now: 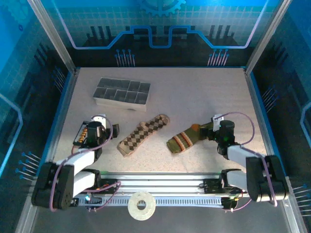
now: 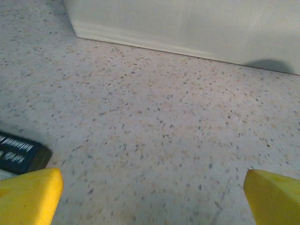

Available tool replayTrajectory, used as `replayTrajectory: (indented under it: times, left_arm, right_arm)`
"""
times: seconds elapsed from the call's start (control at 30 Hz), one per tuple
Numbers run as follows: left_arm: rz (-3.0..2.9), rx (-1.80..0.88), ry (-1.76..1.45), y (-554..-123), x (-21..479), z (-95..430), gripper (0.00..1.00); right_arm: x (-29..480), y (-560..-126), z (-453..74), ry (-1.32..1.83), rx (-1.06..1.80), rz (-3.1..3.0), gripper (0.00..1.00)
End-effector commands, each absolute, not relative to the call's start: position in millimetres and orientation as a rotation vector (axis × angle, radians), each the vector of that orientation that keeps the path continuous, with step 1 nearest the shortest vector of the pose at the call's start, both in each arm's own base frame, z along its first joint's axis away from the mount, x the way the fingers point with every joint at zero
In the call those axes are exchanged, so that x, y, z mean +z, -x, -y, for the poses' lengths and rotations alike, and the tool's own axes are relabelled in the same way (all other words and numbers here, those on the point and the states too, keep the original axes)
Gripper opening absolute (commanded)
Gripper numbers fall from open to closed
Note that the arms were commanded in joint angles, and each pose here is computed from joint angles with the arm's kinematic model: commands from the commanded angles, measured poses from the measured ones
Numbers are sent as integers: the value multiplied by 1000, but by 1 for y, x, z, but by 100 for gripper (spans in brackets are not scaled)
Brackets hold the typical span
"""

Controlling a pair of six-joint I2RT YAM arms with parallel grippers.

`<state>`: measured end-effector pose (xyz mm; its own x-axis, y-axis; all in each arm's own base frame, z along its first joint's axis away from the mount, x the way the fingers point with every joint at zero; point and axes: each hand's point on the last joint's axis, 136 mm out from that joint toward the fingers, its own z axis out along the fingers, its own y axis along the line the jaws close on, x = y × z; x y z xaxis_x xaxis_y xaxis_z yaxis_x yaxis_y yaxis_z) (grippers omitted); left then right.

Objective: Roll the socks

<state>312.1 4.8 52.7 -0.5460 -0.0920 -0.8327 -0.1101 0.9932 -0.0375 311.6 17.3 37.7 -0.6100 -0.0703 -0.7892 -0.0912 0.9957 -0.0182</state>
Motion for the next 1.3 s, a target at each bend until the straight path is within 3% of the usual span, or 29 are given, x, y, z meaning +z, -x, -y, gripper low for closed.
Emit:
replayTrajectory:
  times: [0.0,1.03,1.17,1.27]
  left_arm:
    - [-1877,42,192,-395,97,-16,100]
    - [-1873,41,192,-394,97,-16,99]
    - [-1823,90,177,-385,119,-13,99]
    - [-1759,202,154,-376,159,-4,99]
  right_arm:
    - [98,-399,-33,172,37,-1903,100]
    - [99,-398,-32,165,30,-1893,100]
    - [130,-377,-4,-16,-164,-1776,100]
    - [178,-371,-16,27,-233,-1723,100]
